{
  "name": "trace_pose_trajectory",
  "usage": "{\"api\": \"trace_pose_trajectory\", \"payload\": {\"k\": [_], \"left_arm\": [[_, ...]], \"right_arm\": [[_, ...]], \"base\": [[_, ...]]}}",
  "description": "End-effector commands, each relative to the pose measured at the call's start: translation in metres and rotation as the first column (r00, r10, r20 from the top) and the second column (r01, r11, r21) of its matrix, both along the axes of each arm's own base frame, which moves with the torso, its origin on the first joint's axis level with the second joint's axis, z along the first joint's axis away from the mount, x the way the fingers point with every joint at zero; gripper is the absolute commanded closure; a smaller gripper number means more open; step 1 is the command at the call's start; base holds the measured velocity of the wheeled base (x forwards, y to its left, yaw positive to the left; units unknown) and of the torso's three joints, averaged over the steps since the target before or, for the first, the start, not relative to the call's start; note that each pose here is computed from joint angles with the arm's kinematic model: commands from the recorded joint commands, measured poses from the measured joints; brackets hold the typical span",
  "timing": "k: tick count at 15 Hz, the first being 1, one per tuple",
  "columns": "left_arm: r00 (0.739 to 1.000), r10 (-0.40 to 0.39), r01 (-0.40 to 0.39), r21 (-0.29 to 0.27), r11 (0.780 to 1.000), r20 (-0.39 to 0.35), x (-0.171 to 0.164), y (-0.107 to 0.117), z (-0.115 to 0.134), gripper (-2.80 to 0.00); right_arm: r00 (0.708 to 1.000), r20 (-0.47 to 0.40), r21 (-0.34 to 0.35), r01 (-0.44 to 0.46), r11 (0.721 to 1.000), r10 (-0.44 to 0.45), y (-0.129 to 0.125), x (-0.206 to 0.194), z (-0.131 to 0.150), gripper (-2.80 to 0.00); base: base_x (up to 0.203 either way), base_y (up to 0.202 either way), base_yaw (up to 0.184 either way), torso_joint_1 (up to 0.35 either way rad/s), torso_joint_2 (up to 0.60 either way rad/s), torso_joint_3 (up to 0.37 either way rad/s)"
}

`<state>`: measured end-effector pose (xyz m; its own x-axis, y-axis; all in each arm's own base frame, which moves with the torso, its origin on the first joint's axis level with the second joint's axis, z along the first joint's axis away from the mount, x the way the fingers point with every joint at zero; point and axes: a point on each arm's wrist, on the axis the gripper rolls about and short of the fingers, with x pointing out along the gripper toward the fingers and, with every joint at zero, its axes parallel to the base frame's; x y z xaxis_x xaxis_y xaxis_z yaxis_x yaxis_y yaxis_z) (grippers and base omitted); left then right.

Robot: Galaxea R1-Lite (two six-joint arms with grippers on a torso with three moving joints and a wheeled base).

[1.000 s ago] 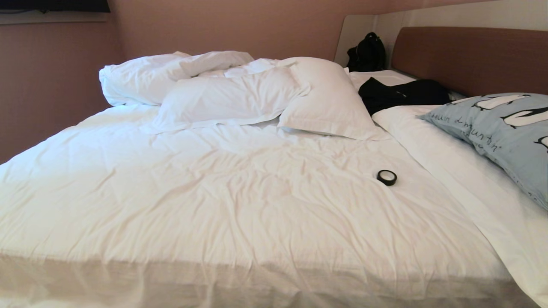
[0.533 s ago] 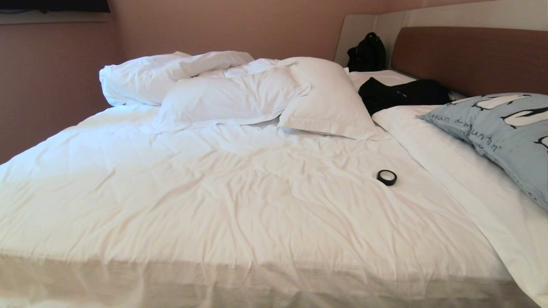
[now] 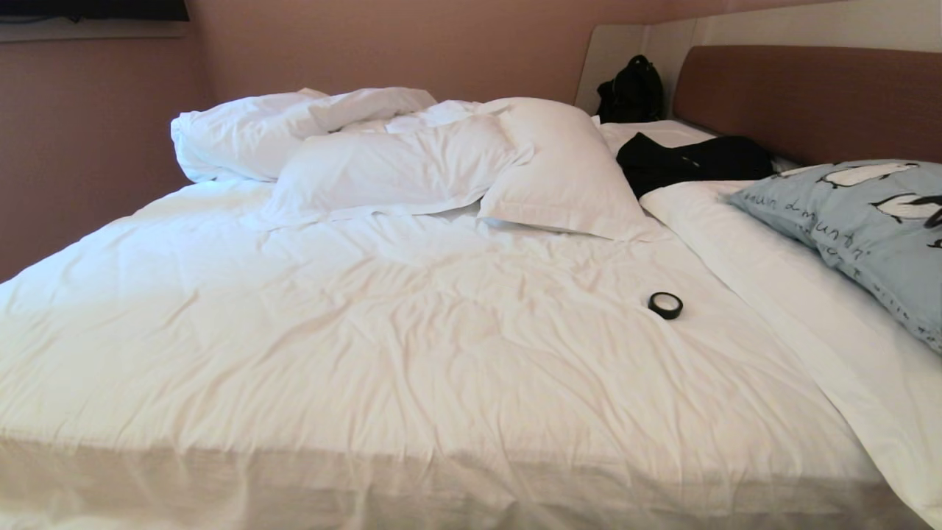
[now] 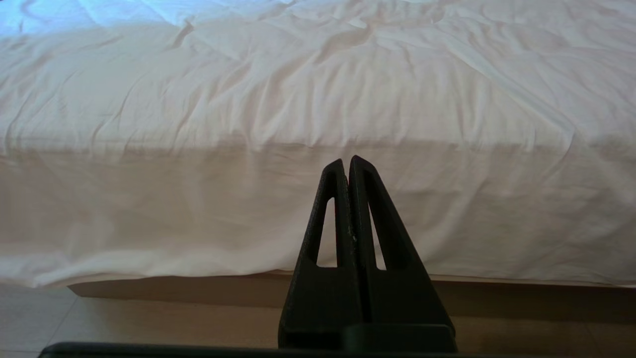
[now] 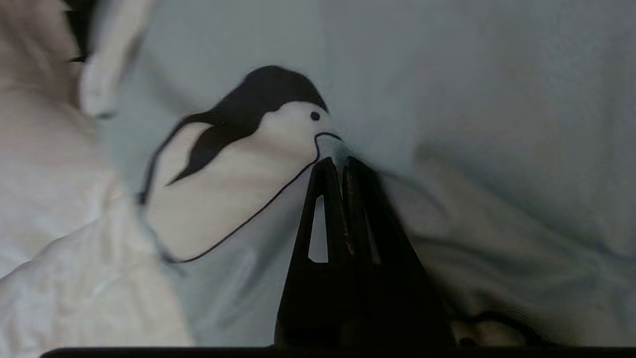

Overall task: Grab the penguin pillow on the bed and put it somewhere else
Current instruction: Pick up the pillow

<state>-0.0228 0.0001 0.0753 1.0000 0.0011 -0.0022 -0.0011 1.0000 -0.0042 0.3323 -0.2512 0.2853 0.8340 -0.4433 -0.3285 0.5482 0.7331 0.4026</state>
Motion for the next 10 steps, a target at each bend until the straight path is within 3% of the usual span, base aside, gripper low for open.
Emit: {"api": "trace_pose_trajectory", "payload": {"k": [1, 5, 10], "left_arm": [[1.000, 0.000, 0.000, 0.000, 1.000, -0.001, 0.000, 0.000, 0.000, 0.00], [1.000, 0.002, -0.002, 0.000, 1.000, -0.001, 0.000, 0.000, 0.000, 0.00], [1.000, 0.000, 0.000, 0.000, 1.000, -0.001, 0.000, 0.000, 0.000, 0.00]], "right_arm": [[0.995, -0.078, 0.032, 0.065, 0.997, -0.062, -0.038, -0.004, -0.035, 0.00], [0.979, -0.138, 0.028, 0.156, 0.987, -0.151, -0.073, -0.048, -0.046, 0.00], [0.996, -0.065, 0.032, 0.064, 0.997, -0.062, -0.046, -0.090, -0.010, 0.00]], "base": [[0.000, 0.000, 0.000, 0.000, 0.00, 0.000], [0.000, 0.000, 0.000, 0.000, 0.00, 0.000], [0.000, 0.000, 0.000, 0.000, 0.00, 0.000]]}}
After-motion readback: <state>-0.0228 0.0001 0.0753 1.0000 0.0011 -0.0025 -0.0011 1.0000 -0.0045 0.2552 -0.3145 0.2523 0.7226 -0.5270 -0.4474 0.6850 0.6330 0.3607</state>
